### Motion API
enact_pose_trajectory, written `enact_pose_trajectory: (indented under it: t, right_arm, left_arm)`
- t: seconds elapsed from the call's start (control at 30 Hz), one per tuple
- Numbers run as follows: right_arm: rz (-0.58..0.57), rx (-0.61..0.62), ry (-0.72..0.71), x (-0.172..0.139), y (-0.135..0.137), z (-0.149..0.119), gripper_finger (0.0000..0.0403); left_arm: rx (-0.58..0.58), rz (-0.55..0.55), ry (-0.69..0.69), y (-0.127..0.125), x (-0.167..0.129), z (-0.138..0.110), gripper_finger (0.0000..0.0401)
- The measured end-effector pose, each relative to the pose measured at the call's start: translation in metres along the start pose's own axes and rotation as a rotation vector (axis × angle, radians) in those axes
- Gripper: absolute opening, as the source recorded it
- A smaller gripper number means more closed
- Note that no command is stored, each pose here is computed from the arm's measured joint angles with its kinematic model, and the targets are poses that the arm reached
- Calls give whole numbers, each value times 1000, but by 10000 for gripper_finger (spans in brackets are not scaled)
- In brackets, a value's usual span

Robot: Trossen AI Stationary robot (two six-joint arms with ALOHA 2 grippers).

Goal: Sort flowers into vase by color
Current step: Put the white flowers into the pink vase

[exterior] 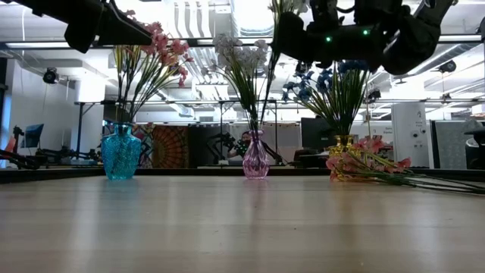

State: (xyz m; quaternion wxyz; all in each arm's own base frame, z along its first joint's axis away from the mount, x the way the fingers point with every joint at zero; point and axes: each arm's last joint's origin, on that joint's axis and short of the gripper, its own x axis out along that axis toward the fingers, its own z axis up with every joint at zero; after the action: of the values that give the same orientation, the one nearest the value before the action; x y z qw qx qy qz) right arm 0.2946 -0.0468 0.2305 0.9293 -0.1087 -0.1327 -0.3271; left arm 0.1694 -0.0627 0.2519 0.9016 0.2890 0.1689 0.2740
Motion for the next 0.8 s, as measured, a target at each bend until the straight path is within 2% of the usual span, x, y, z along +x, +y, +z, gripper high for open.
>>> enact_pose_trajectory:
  t: [0.33,0.8]
  right_arm:
    - [-15,58,20,3,-5,-4,28]
    - [-14,56,25,5,-3,-6,28]
  left_arm:
    - [0,0,0,0,0,0,143]
    - [0,1,0,0,0,0,143]
